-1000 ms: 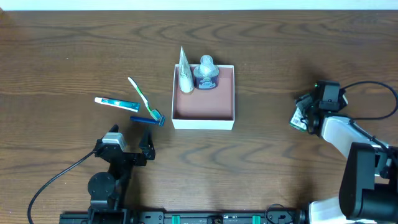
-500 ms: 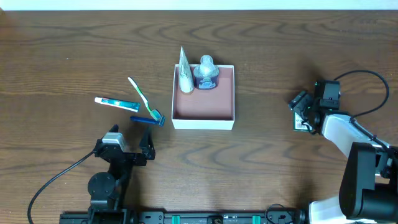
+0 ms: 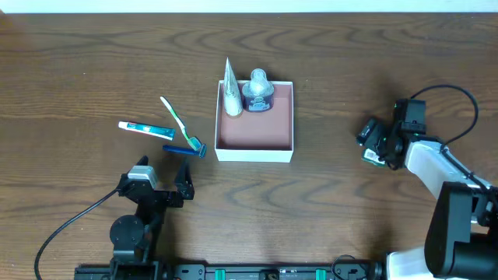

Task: Pack container
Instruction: 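Grasp the soap box with the right gripper and lift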

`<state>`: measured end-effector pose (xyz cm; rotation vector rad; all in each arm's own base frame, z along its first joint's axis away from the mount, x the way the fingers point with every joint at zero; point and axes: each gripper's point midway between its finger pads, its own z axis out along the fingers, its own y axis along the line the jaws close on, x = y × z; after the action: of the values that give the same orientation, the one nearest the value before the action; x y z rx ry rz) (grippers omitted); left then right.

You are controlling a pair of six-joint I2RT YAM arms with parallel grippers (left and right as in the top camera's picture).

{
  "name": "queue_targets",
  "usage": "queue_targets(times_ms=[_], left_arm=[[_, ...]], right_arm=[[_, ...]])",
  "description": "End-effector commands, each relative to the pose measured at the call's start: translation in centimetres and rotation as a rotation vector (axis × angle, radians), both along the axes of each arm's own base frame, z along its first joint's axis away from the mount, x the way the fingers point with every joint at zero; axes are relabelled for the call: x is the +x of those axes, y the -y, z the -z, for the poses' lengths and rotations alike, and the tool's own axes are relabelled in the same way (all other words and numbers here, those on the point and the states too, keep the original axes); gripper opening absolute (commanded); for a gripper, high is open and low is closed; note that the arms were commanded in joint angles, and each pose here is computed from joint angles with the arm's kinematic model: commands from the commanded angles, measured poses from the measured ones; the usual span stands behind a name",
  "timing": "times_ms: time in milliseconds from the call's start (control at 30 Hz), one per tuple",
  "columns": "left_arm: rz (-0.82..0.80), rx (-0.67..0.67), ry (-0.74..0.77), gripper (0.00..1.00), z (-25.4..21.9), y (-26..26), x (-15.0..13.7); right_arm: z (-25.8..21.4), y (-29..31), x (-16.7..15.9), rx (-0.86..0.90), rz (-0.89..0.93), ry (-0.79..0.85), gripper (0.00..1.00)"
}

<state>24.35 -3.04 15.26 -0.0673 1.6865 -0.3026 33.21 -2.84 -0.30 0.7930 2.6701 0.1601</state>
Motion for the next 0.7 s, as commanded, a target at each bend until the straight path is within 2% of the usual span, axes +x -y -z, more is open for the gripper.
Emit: queue_targets(times_ms=[0,200,233,500,667], left_arm=[[0.001,-0.001,-0.049,0.98,1.6,0.0,-0.1],[0.002,-0.001,-0.049,0.98,1.6,0.0,-0.1],[0.002,-0.001,-0.049,0.98,1.6,0.0,-0.1],[0.001,-0.001,-0.049,0.98,1.6,0.0,-0.1],[0.002,-0.001,-0.048,0.98,1.6,0.0,-0.1]], right_arm=[[4.9,-2.7,-6.7,0.146,-0.004,-0.253,0.84],[4.9,-2.8,-7.4,0.152,-0.003,-0.282,0.69],[4.9,-2.8,-7.5,0.152,-0.002,-0.285,0.64],[4.8,-2.6,-6.3,0.143,-0.004,-0.236,0.51],[4.6,-2.4,-4.9,0.131,-0.009,-0.181,0.49]])
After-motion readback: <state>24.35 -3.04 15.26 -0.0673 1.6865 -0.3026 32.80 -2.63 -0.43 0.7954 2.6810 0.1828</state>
